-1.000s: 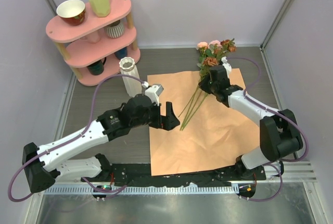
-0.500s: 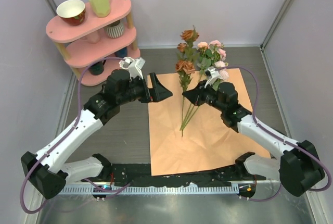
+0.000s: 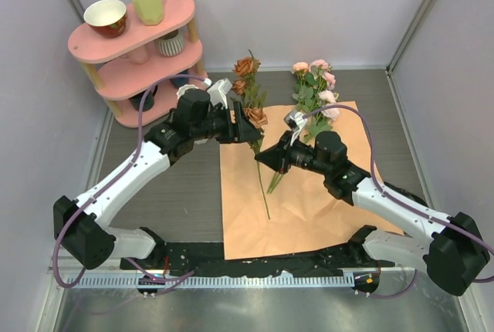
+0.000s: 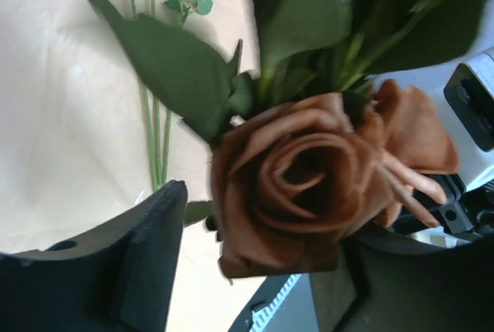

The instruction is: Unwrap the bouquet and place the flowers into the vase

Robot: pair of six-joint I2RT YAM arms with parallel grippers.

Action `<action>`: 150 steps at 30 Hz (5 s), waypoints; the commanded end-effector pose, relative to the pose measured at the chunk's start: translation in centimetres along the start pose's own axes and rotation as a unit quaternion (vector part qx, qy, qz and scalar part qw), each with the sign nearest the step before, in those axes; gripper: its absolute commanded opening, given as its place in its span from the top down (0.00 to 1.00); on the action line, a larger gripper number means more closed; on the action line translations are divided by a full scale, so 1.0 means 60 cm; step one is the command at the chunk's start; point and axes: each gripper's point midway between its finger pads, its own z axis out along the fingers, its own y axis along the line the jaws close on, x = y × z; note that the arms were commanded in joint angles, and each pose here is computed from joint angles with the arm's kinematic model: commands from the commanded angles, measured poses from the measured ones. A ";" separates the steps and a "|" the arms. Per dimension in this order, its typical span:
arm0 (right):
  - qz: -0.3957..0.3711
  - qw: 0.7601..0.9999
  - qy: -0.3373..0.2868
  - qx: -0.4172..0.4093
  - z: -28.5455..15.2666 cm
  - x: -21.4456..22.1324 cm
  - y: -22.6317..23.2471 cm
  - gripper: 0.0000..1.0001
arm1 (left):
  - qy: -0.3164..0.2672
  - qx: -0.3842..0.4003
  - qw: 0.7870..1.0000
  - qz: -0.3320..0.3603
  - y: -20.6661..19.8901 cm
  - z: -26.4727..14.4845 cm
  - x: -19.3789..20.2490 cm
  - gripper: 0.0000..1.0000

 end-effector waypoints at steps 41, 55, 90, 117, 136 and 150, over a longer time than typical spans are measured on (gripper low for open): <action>0.026 0.944 -0.083 0.319 -0.108 -0.089 -0.130 0.29 | -0.442 -0.375 0.771 0.266 -0.005 -0.374 -0.468 1.00; 0.032 0.944 -0.069 0.322 -0.105 -0.066 -0.138 0.30 | -0.427 -0.384 0.785 0.232 0.122 -0.268 -0.409 1.00; 0.160 0.892 0.050 0.419 -0.111 0.052 -0.277 0.31 | -0.319 -0.319 0.885 0.117 0.156 -0.269 -0.202 0.00; 0.241 0.830 0.095 0.494 0.014 0.079 -0.516 0.64 | -0.074 0.072 0.995 -0.002 0.012 -0.120 0.108 0.19; 0.230 0.822 0.071 0.516 -0.003 0.064 -0.520 0.96 | -0.079 0.052 0.996 0.001 0.011 -0.131 0.096 0.20; 0.179 0.905 -0.133 0.361 -0.087 -0.146 -0.337 0.99 | -0.093 0.051 0.994 0.009 -0.005 -0.141 0.073 0.19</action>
